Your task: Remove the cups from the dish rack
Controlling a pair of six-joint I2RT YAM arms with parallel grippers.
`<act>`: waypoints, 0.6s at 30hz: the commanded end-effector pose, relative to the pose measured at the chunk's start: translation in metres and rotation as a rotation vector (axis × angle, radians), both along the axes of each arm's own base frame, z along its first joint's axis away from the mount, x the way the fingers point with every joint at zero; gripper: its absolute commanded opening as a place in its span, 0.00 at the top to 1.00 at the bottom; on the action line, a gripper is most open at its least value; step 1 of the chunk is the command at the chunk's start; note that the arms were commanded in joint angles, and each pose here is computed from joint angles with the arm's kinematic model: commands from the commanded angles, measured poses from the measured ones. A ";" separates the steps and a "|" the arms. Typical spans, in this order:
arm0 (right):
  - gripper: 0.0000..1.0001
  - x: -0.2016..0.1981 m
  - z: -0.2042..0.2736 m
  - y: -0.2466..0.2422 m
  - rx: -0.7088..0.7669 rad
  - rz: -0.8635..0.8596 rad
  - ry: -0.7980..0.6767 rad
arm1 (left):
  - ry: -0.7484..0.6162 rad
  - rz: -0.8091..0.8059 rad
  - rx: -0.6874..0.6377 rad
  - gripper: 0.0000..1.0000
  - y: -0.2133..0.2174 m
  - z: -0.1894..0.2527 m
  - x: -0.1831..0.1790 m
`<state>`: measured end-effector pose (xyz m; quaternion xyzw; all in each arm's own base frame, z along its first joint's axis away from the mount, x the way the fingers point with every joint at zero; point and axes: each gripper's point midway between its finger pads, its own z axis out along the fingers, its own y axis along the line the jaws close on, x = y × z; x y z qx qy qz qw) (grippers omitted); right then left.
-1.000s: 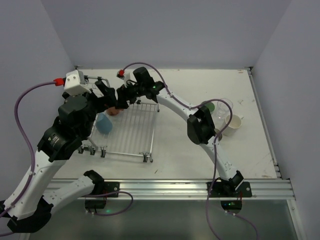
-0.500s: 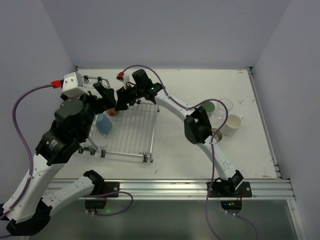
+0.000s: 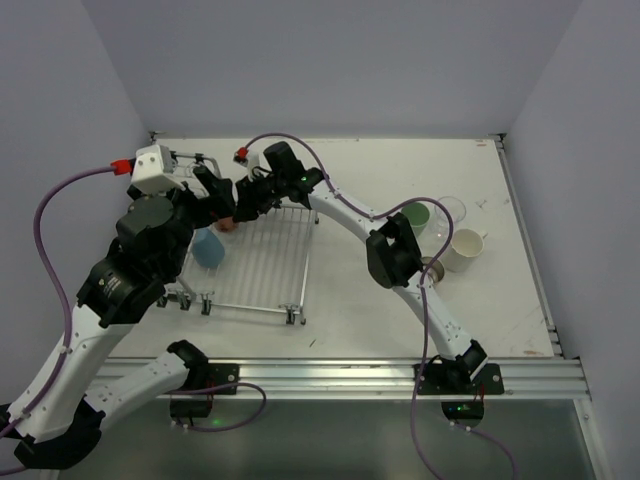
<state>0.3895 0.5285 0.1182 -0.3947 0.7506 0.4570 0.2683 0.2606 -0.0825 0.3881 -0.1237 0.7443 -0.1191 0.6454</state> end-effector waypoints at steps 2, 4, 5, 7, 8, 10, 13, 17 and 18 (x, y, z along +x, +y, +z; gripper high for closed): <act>0.58 0.007 0.016 0.004 0.025 -0.020 -0.027 | -0.037 -0.001 -0.008 0.00 0.001 0.009 0.000; 0.60 0.007 0.016 0.005 0.025 -0.023 -0.028 | -0.033 -0.002 -0.006 0.00 0.001 0.007 0.000; 0.62 0.008 0.017 0.004 0.024 -0.028 -0.028 | -0.035 -0.002 -0.009 0.00 0.001 0.008 0.000; 0.67 0.009 0.015 0.003 0.016 -0.038 -0.030 | -0.035 -0.005 -0.009 0.00 0.001 0.008 0.000; 0.68 0.010 0.014 0.003 0.010 -0.046 -0.031 | -0.034 -0.005 -0.009 0.00 0.001 0.007 0.000; 0.68 0.012 0.015 0.002 0.003 -0.058 -0.035 | -0.034 -0.005 -0.009 0.00 0.001 0.007 0.000; 0.67 0.014 0.013 0.001 -0.012 -0.078 -0.048 | -0.034 -0.008 -0.010 0.00 0.000 0.006 0.000; 0.67 0.016 0.009 0.002 -0.035 -0.101 -0.057 | -0.038 -0.012 -0.016 0.00 0.000 0.007 -0.001; 0.67 0.016 0.008 0.002 -0.038 -0.105 -0.059 | -0.040 -0.013 -0.015 0.00 0.000 0.007 -0.001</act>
